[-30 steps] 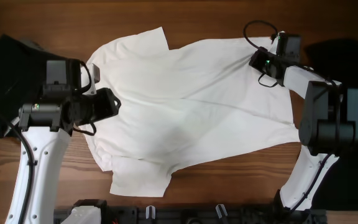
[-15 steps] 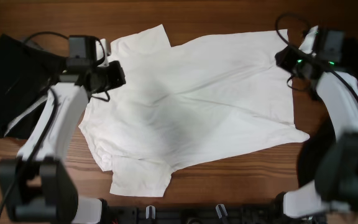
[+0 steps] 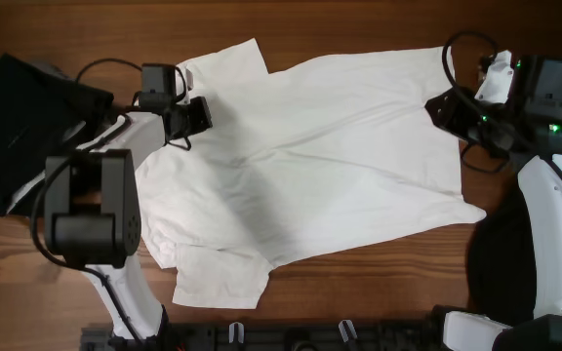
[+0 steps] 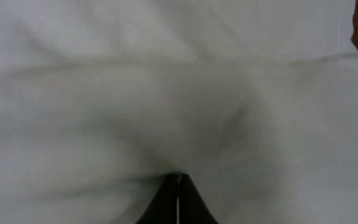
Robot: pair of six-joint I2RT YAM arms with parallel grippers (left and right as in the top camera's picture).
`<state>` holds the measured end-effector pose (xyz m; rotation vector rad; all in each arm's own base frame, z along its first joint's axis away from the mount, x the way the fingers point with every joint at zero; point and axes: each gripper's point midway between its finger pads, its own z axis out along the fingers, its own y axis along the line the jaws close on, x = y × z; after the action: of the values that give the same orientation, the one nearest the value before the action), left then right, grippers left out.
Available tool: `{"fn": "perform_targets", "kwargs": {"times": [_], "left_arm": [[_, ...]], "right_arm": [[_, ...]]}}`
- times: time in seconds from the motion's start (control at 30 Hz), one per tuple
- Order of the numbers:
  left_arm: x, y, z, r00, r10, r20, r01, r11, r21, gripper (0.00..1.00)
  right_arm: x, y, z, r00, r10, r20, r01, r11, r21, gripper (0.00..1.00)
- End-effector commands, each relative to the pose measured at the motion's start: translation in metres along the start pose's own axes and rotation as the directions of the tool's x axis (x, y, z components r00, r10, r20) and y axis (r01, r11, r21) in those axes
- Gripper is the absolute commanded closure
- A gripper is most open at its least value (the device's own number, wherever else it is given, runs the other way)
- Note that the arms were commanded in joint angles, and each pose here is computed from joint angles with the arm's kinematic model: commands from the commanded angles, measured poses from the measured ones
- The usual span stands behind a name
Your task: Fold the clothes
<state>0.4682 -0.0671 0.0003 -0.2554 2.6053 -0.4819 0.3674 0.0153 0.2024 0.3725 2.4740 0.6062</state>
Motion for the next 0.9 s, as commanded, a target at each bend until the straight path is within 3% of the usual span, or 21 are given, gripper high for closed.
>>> {"fn": "perform_targets", "kwargs": {"times": [0.0, 0.13, 0.27, 0.43, 0.57, 0.67, 0.73, 0.87], "left_arm": [[0.02, 0.02, 0.027, 0.999, -0.01, -0.045, 0.008, 0.999, -0.053, 0.96], [0.017, 0.041, 0.037, 1.0, -0.006, -0.007, 0.005, 0.99, -0.142, 0.96], [0.008, 0.05, 0.046, 0.999, -0.014, 0.04, 0.019, 0.989, -0.15, 0.96], [-0.032, 0.056, 0.051, 0.977, -0.022, 0.213, 0.047, 0.993, -0.112, 0.96], [-0.063, 0.065, 0.048, 0.931, -0.124, 0.344, 0.165, 0.982, -0.091, 0.96], [-0.096, 0.059, 0.039, 0.899, -0.135, 0.417, 0.171, 0.984, -0.051, 0.95], [-0.114, 0.046, 0.033, 0.899, -0.089, 0.43, 0.112, 0.993, -0.03, 0.91], [-0.139, 0.02, 0.015, 0.926, -0.012, 0.377, 0.016, 1.0, -0.007, 0.7]], "right_arm": [[0.006, 0.007, 0.001, 0.998, -0.057, -0.025, 0.056, 0.998, -0.038, 0.61], [0.008, 0.008, 0.001, 0.998, -0.054, -0.034, 0.052, 0.998, -0.047, 0.61], [0.008, 0.008, 0.001, 0.998, -0.051, -0.033, 0.05, 0.998, -0.047, 0.61], [0.008, 0.008, 0.001, 0.998, -0.051, -0.033, 0.049, 0.998, -0.047, 0.61], [0.01, 0.009, 0.002, 0.998, -0.055, -0.04, 0.053, 0.998, -0.043, 0.6], [0.014, 0.006, 0.008, 0.995, -0.084, -0.046, 0.085, 0.996, 0.022, 0.58], [0.019, 0.003, 0.014, 0.993, -0.108, -0.056, 0.112, 0.99, 0.081, 0.55], [0.022, -0.01, 0.025, 0.992, -0.105, -0.072, 0.117, 0.975, 0.187, 0.55]]}}
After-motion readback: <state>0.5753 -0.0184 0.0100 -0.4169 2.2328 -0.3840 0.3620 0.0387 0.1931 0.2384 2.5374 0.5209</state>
